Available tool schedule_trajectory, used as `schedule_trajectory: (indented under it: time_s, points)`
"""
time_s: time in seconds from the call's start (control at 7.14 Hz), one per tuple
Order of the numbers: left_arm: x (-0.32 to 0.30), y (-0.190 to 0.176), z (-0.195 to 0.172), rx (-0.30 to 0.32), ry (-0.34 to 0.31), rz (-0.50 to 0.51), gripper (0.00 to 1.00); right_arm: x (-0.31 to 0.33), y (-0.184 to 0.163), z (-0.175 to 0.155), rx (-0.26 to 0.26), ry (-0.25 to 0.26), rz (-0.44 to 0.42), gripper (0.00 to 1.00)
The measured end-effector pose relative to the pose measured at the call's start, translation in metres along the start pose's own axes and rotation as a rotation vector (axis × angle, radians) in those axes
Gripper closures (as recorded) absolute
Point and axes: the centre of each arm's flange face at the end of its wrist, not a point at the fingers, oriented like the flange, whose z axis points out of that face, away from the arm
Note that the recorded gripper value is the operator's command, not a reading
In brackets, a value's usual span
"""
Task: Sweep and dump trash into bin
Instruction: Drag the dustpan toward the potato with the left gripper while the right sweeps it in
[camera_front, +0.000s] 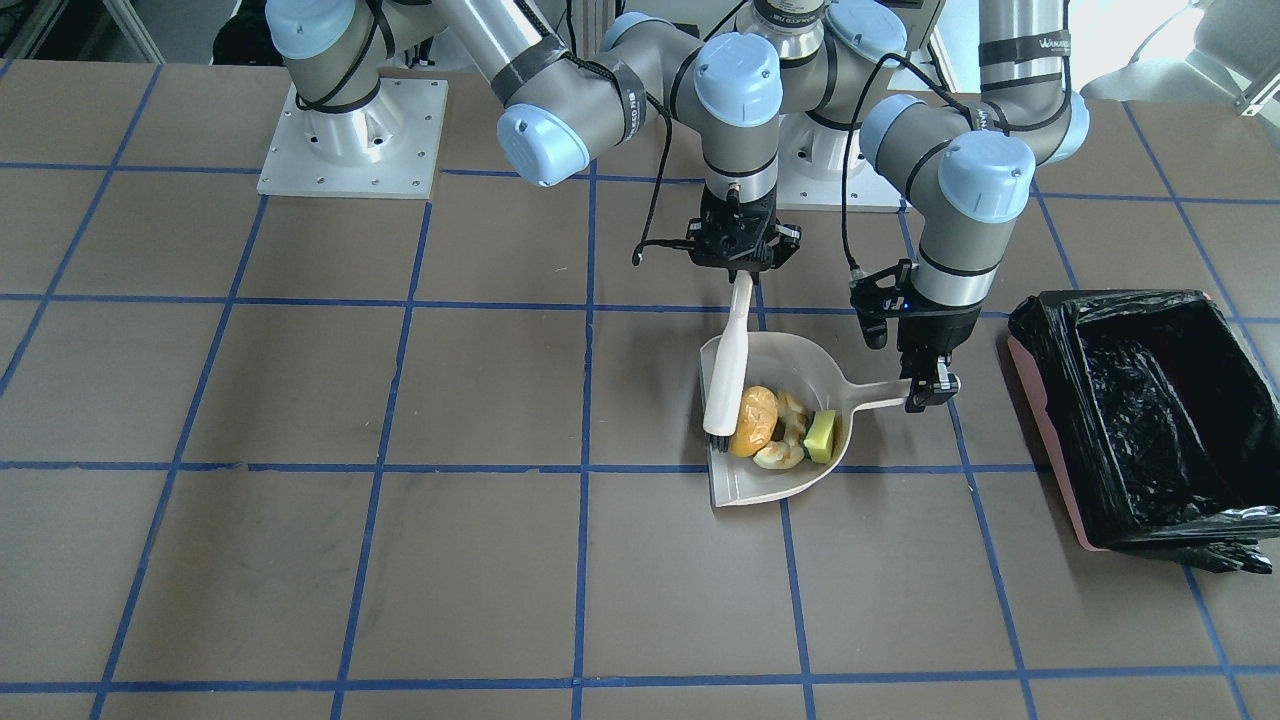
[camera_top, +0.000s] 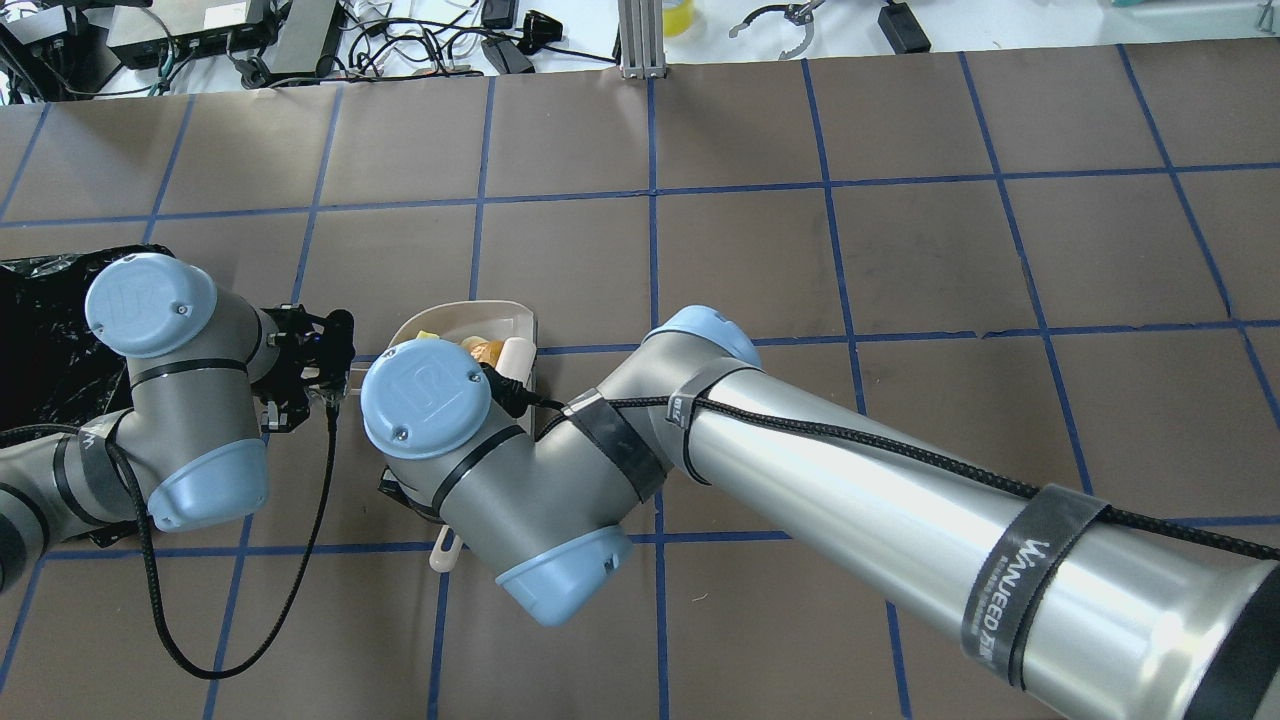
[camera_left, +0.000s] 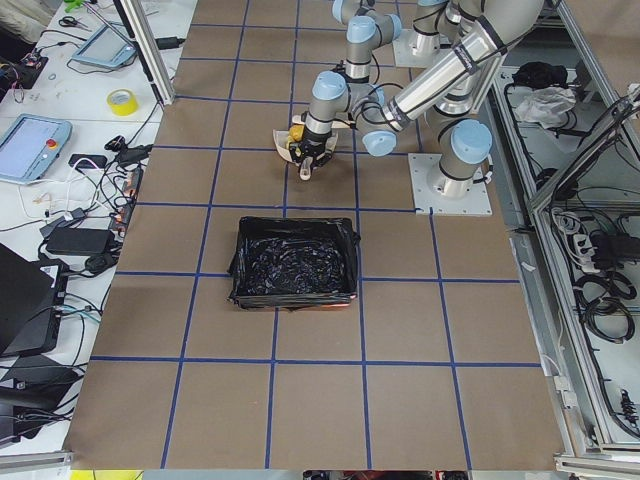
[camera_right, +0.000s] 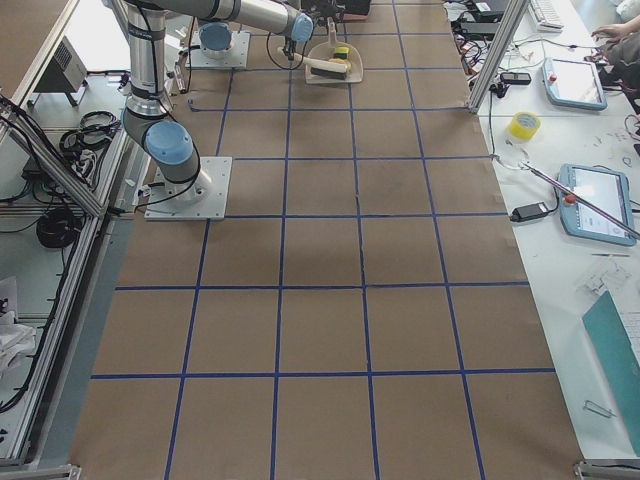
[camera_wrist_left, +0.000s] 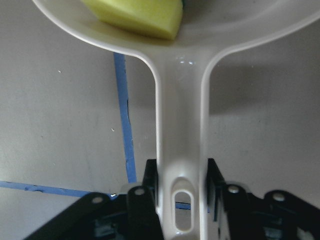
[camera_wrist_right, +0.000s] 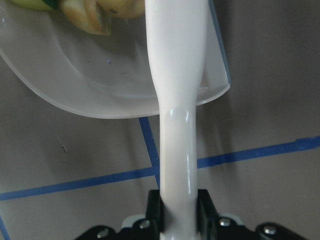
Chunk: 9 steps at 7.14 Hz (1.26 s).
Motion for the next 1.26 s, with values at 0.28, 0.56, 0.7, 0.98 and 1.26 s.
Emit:
schedule_trajectory:
  time_s: [0.28,0.56,0.7,0.98,1.26]
  points:
    - [-0.005,0.002,-0.004,0.001,0.002,0.0,1.0,-0.004,0.006,-0.001,-0.004,0.001,0.023,1.0]
    - [-0.008,0.003,-0.006,0.002,0.005,0.0,1.0,0.001,0.005,0.005,0.01,0.04,-0.032,1.0]
    - [-0.008,0.004,-0.006,0.003,0.005,0.0,1.0,0.006,0.0,0.006,0.028,0.083,-0.071,1.0]
    - [-0.008,0.004,-0.005,0.004,0.005,0.0,1.0,0.015,-0.008,0.006,0.063,0.158,-0.13,1.0]
    - [-0.008,0.004,-0.005,0.007,0.005,-0.001,1.0,0.026,-0.021,0.008,0.059,0.205,-0.15,1.0]
